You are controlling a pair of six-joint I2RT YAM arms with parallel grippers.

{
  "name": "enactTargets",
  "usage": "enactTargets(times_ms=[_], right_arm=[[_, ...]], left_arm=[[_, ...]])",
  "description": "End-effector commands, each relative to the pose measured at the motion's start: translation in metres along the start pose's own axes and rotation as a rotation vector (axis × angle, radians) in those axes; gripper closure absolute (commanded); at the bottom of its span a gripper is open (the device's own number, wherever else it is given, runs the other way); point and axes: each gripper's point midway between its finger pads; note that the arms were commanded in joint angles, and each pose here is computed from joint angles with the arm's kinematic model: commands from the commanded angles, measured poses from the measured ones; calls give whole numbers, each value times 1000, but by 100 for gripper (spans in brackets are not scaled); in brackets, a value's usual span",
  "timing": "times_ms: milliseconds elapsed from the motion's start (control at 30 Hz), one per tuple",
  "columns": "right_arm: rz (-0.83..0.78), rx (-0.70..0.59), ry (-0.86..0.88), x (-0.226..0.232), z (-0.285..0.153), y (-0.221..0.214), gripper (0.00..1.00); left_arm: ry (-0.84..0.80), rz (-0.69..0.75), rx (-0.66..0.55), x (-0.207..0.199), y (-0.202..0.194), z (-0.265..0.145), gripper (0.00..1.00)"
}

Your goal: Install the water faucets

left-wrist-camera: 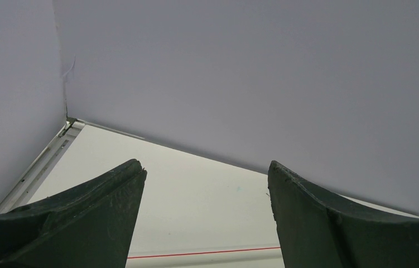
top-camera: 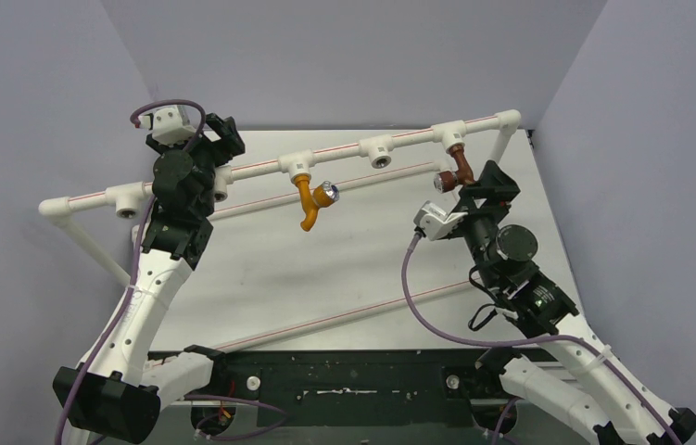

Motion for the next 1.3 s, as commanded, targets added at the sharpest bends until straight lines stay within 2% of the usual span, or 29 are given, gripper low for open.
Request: enactTargets(times_ms=[0, 133, 267, 333, 467, 500, 633, 933, 1267], right_arm=[[4, -15, -174, -45, 5, 11, 11], [28, 0, -199, -47, 13, 12, 17], [79, -5, -208, -44, 19, 13, 34], [105, -5, -217, -42, 22, 11, 48], [217, -4, -240, -41, 26, 7, 95], [253, -2, -248, -41, 26, 6, 100], [442, -35, -282, -40, 27, 8, 100], [999, -143, -379, -43, 24, 15, 100], [1543, -148, -418, -42, 29, 19, 100]], left_arm=[[38, 132, 353, 24, -112, -18, 22], [36, 131, 353, 23, -111, -18, 22], [34, 129, 354, 23, -112, -18, 22], [32, 129, 354, 22, -111, -18, 22], [31, 127, 354, 22, -111, -18, 22], [31, 127, 354, 22, -111, -18, 22], [30, 126, 353, 22, -111, -18, 22], [34, 128, 354, 22, -112, -18, 22], [32, 129, 350, 22, -110, -18, 22]])
Point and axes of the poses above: each gripper's point midway between its finger pads, its own z axis out along the fingers, its own x axis along the line the jaws close on, y = z × x, and after that the axes turned 2 degrees about z, right-handed
